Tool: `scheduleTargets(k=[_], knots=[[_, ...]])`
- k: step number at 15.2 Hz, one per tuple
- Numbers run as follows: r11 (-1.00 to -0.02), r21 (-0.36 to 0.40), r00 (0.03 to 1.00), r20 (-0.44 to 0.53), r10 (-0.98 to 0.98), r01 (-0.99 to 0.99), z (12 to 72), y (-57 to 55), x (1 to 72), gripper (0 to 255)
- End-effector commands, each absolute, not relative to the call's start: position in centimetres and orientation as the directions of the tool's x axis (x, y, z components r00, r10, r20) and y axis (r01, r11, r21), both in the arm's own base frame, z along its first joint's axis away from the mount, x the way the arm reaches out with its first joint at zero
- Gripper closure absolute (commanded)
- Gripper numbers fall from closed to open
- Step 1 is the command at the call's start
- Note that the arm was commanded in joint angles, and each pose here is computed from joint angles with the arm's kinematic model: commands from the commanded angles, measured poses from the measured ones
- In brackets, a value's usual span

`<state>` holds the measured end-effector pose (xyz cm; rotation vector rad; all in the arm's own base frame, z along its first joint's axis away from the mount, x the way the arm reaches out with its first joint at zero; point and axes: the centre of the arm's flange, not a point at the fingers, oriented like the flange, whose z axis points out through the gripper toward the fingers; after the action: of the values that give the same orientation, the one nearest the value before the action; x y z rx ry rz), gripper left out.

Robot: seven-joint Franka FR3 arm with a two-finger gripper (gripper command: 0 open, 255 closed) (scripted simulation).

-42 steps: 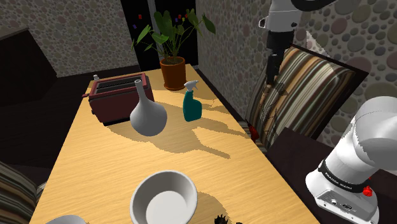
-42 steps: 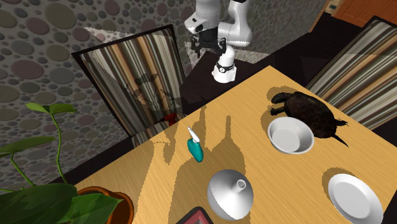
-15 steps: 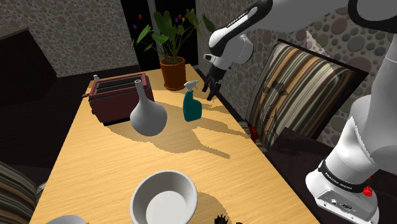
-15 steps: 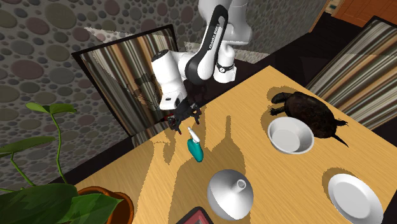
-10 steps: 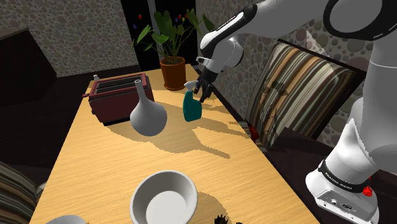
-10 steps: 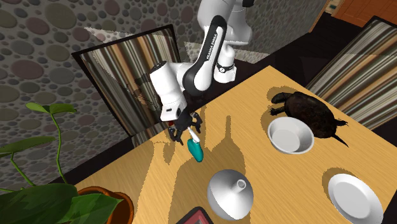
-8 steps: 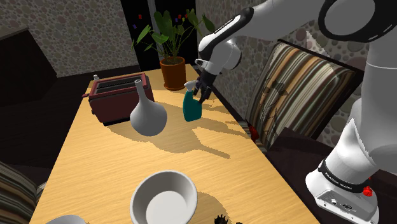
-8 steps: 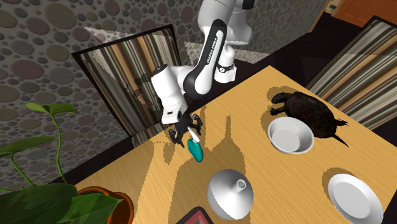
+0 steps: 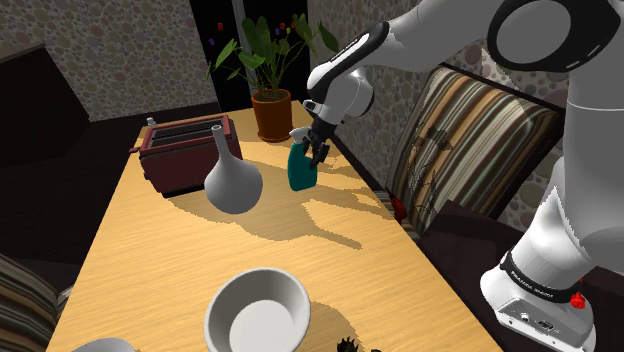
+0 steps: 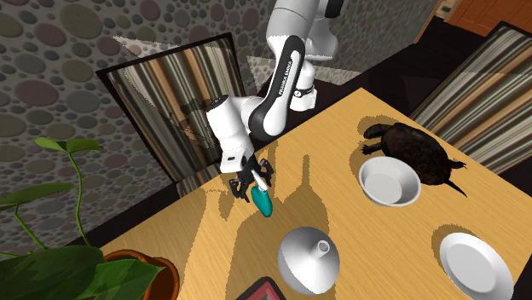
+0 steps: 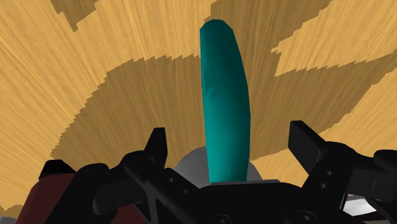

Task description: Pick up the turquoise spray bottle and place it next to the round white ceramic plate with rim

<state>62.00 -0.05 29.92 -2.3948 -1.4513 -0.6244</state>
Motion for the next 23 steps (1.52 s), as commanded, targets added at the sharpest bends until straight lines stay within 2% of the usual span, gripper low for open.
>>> scheduleTargets(k=[1, 3, 4, 13, 23], knots=[[-0.461, -0.009, 0.405, 0.493, 0.77, 0.887, 29.9, 0.0, 62.0, 0], [-0.461, -0.009, 0.405, 0.493, 0.77, 0.887, 29.9, 0.0, 62.0, 0], [-0.461, -0.009, 0.405, 0.493, 0.77, 0.887, 29.9, 0.0, 62.0, 255], [-0.461, -0.009, 0.405, 0.493, 0.77, 0.887, 29.9, 0.0, 62.0, 255], [-0.461, -0.009, 0.405, 0.493, 0.77, 0.887, 35.2, 0.0, 62.0, 255]])
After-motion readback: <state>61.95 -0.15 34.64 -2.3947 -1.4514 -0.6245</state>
